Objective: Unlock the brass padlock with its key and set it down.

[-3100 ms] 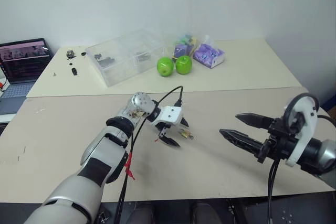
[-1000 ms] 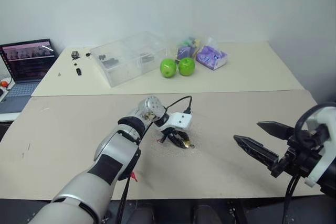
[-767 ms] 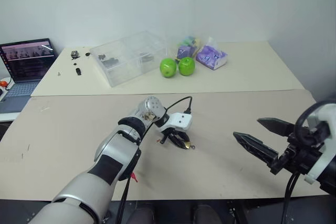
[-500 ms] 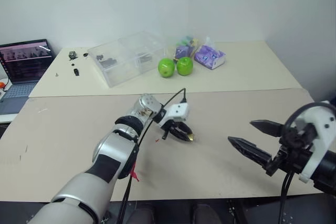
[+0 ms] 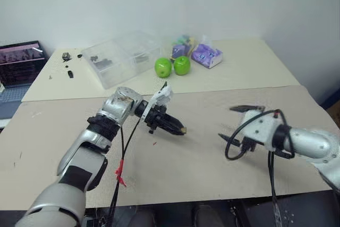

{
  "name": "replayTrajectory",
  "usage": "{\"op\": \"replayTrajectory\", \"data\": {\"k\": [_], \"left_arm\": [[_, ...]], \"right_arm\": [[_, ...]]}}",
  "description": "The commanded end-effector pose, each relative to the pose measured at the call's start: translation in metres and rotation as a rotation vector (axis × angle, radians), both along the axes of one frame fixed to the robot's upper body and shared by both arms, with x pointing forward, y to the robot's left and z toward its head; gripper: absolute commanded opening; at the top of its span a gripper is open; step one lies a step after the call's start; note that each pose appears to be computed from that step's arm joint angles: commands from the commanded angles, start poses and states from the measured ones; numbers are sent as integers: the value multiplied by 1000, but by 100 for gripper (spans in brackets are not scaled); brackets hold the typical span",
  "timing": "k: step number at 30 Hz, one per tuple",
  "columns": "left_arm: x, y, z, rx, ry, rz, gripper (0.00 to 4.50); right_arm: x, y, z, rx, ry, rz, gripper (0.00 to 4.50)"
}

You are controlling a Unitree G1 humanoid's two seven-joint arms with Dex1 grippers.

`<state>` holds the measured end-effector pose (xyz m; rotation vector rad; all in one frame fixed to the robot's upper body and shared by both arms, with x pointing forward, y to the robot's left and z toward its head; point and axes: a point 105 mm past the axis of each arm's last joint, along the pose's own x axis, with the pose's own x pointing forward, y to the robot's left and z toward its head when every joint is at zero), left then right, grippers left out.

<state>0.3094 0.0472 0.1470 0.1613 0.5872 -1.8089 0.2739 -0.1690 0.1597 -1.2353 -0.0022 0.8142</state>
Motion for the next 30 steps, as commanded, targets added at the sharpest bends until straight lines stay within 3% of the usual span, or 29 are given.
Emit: {"op": "replayTrajectory", "data": {"k": [1, 11, 19, 23, 30], "left_arm": [[-14, -5, 8, -5, 56, -50, 101], [-14, -30, 16, -26, 52, -109, 101], [-24, -48, 18, -37, 43, -178, 101], [-21, -48, 20, -36, 31, -175, 93], [-17, -45, 21, -28, 16, -166, 93]], "right_arm": [[-13, 13, -13, -67, -82, 163, 450], [-31, 50, 13, 129, -63, 243, 450], [-32, 56, 21, 157, -49, 236, 450], [-35, 52, 18, 142, -39, 228, 348], [-44, 45, 15, 126, -28, 219, 348]]}}
